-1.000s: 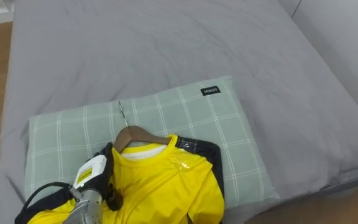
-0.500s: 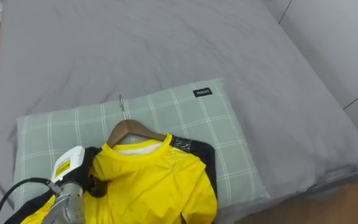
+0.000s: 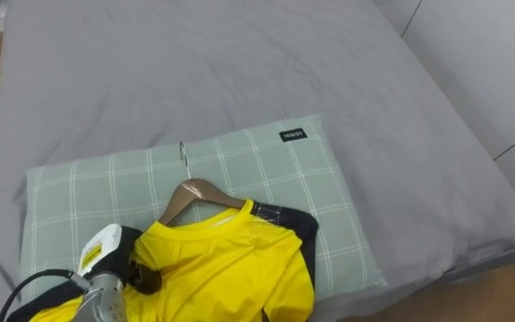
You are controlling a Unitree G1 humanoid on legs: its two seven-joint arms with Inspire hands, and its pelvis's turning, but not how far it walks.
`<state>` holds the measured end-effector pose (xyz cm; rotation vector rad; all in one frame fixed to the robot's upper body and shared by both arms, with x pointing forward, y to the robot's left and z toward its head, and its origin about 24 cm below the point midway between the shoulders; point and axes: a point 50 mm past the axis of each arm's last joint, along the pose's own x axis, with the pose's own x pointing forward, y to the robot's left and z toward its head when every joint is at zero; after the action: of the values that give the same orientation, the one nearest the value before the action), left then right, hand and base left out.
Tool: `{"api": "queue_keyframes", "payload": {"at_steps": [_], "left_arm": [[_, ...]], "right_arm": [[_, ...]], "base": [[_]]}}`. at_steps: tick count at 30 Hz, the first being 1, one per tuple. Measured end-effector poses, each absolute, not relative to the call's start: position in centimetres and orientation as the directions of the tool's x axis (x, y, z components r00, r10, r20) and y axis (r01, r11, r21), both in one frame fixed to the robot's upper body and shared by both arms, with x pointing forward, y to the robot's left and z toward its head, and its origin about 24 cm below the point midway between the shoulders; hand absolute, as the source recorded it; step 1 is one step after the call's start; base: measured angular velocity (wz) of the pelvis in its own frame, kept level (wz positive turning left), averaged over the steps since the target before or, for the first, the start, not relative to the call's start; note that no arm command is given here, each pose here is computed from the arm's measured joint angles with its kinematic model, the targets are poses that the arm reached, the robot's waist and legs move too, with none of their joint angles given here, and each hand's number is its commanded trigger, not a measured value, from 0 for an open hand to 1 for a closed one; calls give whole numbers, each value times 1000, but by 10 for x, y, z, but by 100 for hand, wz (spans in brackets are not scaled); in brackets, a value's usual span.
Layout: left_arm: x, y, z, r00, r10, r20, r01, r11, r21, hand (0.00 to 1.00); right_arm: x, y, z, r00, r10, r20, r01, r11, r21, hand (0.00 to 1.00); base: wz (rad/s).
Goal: Hang clothes
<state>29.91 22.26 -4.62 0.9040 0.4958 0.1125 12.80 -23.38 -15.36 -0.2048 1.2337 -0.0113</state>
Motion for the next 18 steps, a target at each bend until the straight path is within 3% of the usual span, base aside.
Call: {"api": "queue_keyframes", "payload": {"at_steps": [18], "left_arm": [[287, 219, -59, 857, 310, -411, 138, 631, 764, 100]], "right_arm": [[104, -238, -159, 282, -152, -947, -87, 979, -183, 0]], "base": [[0]]}}
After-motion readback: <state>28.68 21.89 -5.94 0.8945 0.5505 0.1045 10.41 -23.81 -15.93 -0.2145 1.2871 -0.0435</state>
